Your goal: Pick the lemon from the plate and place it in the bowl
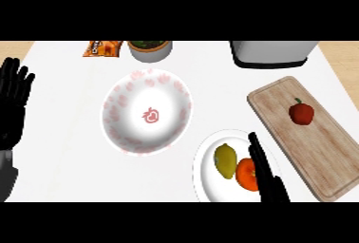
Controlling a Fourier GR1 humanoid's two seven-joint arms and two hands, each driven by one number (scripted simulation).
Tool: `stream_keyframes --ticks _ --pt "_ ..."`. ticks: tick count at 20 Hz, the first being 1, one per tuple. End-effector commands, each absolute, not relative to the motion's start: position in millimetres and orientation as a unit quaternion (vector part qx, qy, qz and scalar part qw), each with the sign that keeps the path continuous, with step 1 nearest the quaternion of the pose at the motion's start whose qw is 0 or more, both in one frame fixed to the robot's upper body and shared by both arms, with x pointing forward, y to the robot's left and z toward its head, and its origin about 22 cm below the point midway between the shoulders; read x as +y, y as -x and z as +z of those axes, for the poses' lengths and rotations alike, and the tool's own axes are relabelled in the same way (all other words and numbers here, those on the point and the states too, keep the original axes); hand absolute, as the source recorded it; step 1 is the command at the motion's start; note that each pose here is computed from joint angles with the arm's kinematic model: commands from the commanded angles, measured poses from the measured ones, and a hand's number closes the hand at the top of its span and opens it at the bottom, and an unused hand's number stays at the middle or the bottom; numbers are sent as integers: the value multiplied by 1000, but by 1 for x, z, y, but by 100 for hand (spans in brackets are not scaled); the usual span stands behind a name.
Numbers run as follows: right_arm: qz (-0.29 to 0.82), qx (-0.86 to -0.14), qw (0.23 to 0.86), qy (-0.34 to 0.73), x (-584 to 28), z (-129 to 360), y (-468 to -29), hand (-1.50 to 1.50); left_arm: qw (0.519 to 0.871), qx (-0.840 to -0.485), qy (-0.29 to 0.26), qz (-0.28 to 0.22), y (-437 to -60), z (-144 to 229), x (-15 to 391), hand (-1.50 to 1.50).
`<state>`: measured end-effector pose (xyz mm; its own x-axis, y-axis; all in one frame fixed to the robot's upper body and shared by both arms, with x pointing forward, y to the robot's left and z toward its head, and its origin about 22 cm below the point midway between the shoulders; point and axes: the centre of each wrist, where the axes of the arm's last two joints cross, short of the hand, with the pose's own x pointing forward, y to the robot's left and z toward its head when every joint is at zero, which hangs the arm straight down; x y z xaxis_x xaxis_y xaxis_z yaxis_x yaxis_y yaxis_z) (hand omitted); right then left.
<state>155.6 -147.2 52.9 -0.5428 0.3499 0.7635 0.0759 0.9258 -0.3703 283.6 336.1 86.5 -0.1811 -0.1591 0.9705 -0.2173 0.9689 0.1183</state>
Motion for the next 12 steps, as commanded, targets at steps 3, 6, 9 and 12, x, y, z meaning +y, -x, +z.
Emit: stream_keyframes --ticks 3,6,9,12 --pt "215 -800 520 211 -188 94 -114 -150 616 -777 -131 22 -282 81 335 0" --pt "306 -737 551 245 -205 102 -103 -150 625 -771 -124 16 -281 86 342 0" --pt "367 -691 571 250 -208 126 -92 -150 618 -777 -118 17 -281 93 343 0" --pt "425 -652 585 228 -212 147 -82 -150 620 -776 -112 18 -284 89 335 0"
